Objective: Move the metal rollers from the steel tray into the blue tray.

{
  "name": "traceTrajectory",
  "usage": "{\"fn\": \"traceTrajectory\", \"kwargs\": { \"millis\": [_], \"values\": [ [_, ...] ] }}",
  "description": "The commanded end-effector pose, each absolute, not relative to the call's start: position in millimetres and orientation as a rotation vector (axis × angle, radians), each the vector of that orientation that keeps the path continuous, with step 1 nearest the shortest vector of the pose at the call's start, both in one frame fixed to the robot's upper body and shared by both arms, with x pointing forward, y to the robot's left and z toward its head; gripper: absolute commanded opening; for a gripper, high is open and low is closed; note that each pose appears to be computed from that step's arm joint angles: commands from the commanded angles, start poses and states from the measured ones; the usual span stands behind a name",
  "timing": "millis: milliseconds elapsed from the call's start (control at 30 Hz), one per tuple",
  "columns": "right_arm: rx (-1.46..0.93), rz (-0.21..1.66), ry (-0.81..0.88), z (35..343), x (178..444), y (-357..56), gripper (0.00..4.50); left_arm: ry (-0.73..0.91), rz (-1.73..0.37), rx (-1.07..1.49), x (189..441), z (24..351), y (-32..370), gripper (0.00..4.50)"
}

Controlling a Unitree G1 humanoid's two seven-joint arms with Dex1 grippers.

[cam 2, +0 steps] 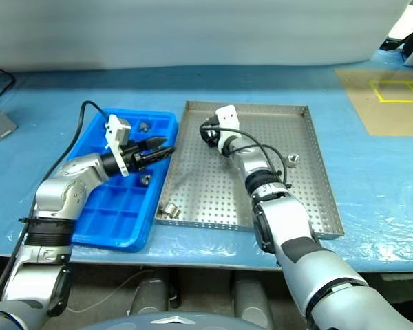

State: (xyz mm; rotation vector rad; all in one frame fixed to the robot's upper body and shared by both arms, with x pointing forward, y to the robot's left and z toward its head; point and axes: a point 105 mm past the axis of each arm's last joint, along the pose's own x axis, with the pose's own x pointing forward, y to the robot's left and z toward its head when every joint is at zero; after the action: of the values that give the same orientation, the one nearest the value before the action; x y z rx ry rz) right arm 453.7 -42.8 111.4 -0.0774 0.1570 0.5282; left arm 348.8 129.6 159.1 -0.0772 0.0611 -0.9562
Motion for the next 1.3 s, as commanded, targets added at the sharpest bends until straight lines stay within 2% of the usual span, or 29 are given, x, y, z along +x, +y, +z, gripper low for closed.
{"fn": "traceTrajectory", "kwargs": {
  "millis": [33, 333, 433, 567, 767, 900, 967, 1067, 1167, 1300],
  "values": [
    [-0.104, 0.576, 0.117, 118.4, 450.4, -24.2, 3.61, 0.022, -0.974, -0.051, 346.3, 171.0, 123.6, 2.77],
    [-0.165, 0.544, 0.139, 108.5, 448.9, -20.9, 3.61, 0.03, -0.966, -0.04, 349.6, 170.8, 121.8, 2.77],
    [-0.163, 0.57, 0.13, 108.6, 446.8, -17.5, 2.99, 0.031, -0.963, -0.037, 349.8, 170.9, 122.0, 2.74],
    [-0.19, 0.58, 0.126, 108.3, 445.8, -15.4, 1.71, 0.027, -0.963, -0.034, 348.6, 174.2, 125.1, 2.74],
    [-0.145, 0.614, 0.088, 120.4, 445.8, -13.6, 1.63, 0.01, -1.055, 0.023, 321.6, 190.9, 135.4, 2.74],
    [-0.06, 0.737, 0.025, 140.6, 438.3, -14.2, 1.63, 0.022, -1.095, 0.11, 297.2, 203.9, 155.6, 2.74],
    [-0.034, 0.871, -0.009, 151.6, 421.8, -13.2, 1.63, 0.031, -1.102, 0.155, 288.3, 210.5, 164.7, 2.74],
    [0.02, 1.122, -0.012, 168.2, 380.8, -12.6, 1.63, 0.05, -1.097, 0.202, 279.5, 217.8, 176.4, 2.74],
    [0.011, 1.406, 0.065, 169.6, 329.9, -7.6, 1.63, 0.077, -1.097, 0.21, 273.7, 215.1, 180.4, 2.74],
    [0.053, 1.595, 0.192, 170.6, 294.5, 12.5, 1.63, 0.149, -1.147, 0.181, 252.0, 200.9, 175.1, 2.74]
  ]
}}
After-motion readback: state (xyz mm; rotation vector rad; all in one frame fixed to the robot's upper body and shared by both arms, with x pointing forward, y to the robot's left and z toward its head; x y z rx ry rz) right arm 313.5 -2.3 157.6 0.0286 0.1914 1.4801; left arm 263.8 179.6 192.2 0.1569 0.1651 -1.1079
